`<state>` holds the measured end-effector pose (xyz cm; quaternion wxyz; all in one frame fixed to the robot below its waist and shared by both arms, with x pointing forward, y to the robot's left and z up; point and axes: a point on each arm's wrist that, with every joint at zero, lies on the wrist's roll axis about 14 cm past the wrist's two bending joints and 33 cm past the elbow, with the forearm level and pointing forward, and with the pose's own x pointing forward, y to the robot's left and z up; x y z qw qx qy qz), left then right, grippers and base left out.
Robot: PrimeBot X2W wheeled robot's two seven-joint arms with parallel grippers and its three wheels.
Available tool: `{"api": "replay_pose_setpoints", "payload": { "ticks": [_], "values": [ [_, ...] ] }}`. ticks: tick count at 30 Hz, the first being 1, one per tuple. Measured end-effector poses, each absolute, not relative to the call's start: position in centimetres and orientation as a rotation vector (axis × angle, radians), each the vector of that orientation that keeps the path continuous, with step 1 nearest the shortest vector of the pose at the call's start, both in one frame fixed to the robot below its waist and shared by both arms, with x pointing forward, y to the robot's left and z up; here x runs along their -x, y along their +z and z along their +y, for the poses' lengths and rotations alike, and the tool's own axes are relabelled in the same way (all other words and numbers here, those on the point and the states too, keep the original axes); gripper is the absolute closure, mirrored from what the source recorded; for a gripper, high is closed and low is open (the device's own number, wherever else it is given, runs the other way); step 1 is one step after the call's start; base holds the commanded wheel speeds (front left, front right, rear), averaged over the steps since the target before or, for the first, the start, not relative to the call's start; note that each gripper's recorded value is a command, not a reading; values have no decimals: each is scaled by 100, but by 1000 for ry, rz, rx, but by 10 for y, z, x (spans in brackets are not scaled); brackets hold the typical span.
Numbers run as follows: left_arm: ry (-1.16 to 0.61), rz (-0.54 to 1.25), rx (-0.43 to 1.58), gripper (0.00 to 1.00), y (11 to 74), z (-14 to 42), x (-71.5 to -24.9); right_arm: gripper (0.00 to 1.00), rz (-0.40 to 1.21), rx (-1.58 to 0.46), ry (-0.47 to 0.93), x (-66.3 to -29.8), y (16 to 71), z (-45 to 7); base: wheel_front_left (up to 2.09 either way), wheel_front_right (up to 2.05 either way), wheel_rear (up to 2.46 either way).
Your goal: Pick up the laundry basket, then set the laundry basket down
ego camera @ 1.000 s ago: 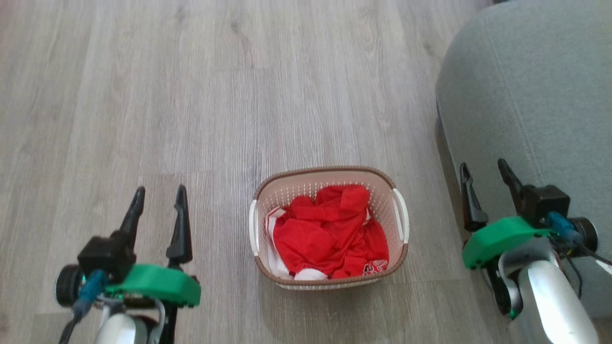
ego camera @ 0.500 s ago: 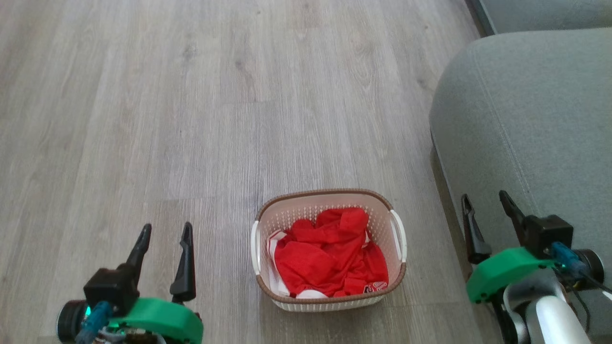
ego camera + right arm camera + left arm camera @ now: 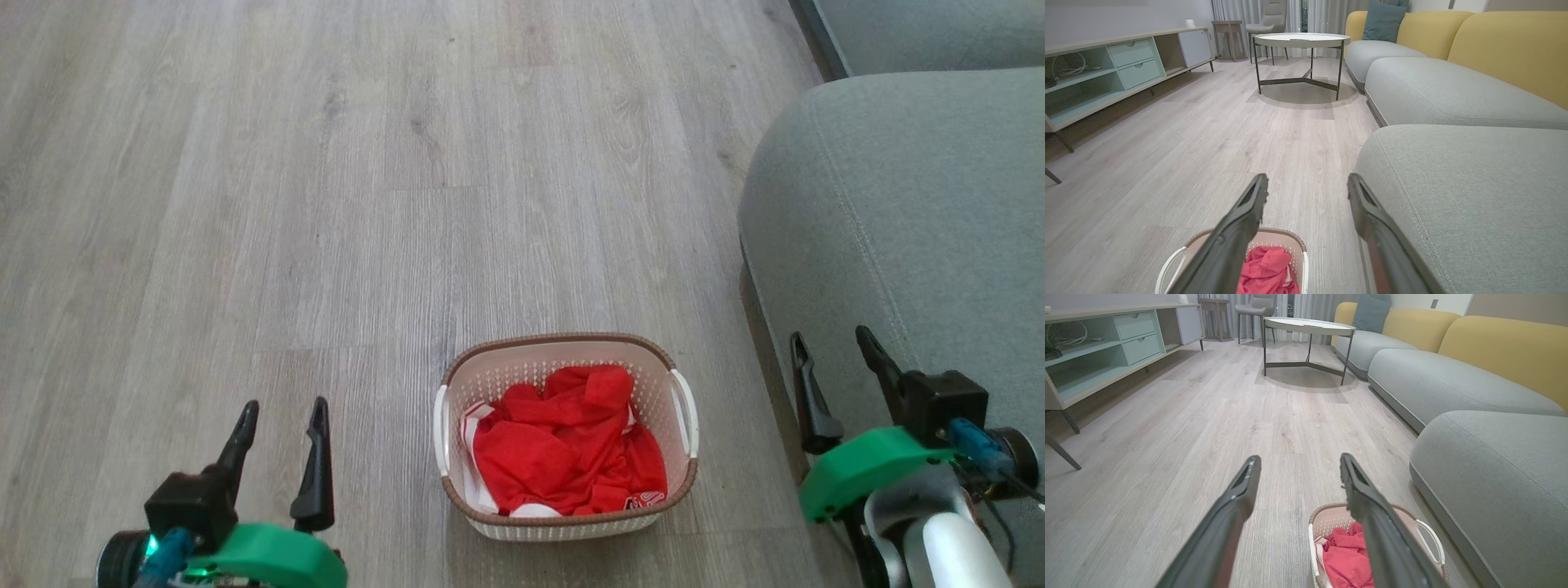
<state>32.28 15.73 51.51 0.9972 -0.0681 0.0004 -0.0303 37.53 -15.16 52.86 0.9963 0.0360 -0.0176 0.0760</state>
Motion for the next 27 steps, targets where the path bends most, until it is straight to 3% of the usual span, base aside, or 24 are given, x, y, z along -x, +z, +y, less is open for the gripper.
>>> {"api": "replay_pose_setpoints", "payload": {
  "ticks": [18, 19, 27],
  "values": [
    [-35, 10, 140, 0, 512, 162, -322, 0, -45, -71, 154, -376, 533, -151, 0, 0, 0],
    [-35, 7, 142, 100, 513, 162, -322, 100, -45, -71, 154, -376, 534, -151, 0, 0, 0],
    [-16, 102, 195, 100, 484, 163, -313, 100, 66, -126, 146, -364, 498, -151, 0, 0, 0]
  ]
}}
